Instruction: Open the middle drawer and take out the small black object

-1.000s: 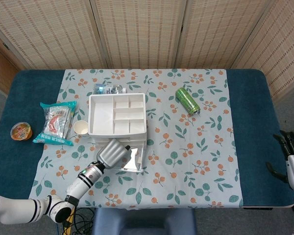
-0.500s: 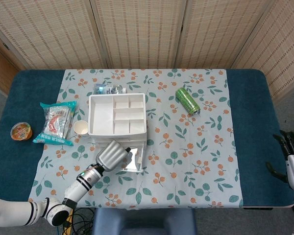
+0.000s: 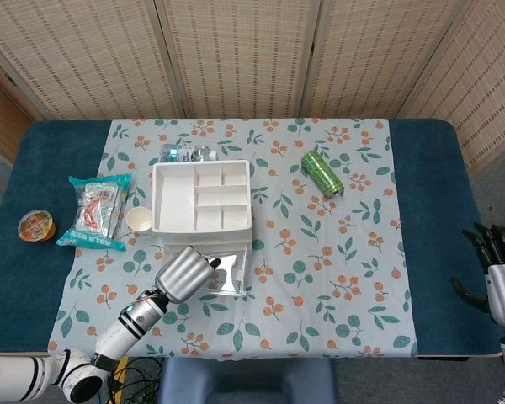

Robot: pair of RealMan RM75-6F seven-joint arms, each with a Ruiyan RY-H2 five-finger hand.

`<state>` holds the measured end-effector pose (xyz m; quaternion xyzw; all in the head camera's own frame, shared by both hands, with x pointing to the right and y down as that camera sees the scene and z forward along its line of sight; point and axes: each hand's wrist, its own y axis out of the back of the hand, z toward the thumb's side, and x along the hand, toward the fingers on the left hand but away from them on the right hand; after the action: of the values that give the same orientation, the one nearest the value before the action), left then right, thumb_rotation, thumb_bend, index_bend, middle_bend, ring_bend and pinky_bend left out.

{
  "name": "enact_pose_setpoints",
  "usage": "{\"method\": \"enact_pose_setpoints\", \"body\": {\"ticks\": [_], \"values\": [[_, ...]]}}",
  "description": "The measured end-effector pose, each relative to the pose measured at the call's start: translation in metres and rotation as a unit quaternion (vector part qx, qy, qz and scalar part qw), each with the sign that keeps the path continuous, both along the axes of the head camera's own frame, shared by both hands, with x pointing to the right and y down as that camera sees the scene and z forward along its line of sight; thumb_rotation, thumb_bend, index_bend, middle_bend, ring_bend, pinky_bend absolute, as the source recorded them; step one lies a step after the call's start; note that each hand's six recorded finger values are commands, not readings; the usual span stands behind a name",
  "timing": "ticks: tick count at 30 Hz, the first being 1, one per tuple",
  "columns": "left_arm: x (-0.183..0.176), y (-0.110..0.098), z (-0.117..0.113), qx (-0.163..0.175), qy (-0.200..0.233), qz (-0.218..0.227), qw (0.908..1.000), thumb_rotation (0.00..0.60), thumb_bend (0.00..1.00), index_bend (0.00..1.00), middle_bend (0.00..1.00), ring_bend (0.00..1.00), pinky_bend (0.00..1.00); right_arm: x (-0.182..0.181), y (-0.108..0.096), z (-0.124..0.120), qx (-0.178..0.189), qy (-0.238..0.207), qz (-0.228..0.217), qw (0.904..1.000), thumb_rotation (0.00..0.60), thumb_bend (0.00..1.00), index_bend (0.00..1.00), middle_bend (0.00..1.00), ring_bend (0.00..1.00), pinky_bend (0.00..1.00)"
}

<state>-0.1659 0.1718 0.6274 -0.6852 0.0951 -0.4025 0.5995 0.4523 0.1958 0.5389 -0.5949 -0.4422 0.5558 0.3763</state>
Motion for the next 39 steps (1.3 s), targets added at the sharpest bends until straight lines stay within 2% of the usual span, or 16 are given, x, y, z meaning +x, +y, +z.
{"method": "enact_pose_setpoints", "body": {"ticks": [10, 17, 28, 33, 39], "values": [[0.004, 0.029, -0.030, 0.000, 0.052, 0.047, 0.9976, 0.600, 0.37, 0.50, 1.00, 1.00, 1.00, 0.000, 0.002, -0.002, 0.002, 0.000, 0.000, 1.0000, 0.600, 0.29, 0.12, 0.08, 0.06, 0.07], [0.003, 0.055, -0.038, -0.013, 0.068, 0.082, 0.9942, 0.600, 0.37, 0.50, 1.00, 1.00, 1.00, 0.000, 0.002, -0.002, 0.002, -0.001, 0.001, 1.0000, 0.600, 0.29, 0.12, 0.08, 0.06, 0.07], [-0.008, 0.080, -0.016, -0.030, 0.042, 0.131, 0.9900, 0.600, 0.37, 0.49, 1.00, 1.00, 1.00, 0.001, 0.003, -0.001, 0.001, -0.001, 0.001, 1.0000, 0.600, 0.29, 0.12, 0.08, 0.06, 0.07], [-0.011, 0.083, -0.004, -0.036, 0.027, 0.140, 0.9891, 0.600, 0.37, 0.46, 1.00, 1.00, 1.00, 0.001, 0.003, -0.002, 0.001, -0.001, 0.002, 1.0000, 0.600, 0.29, 0.12, 0.08, 0.06, 0.07], [-0.013, 0.082, 0.007, -0.026, 0.011, 0.149, 0.9885, 0.600, 0.37, 0.44, 1.00, 1.00, 1.00, 0.001, 0.003, -0.002, 0.001, 0.000, 0.002, 1.0000, 0.600, 0.29, 0.12, 0.08, 0.06, 0.07]]}}
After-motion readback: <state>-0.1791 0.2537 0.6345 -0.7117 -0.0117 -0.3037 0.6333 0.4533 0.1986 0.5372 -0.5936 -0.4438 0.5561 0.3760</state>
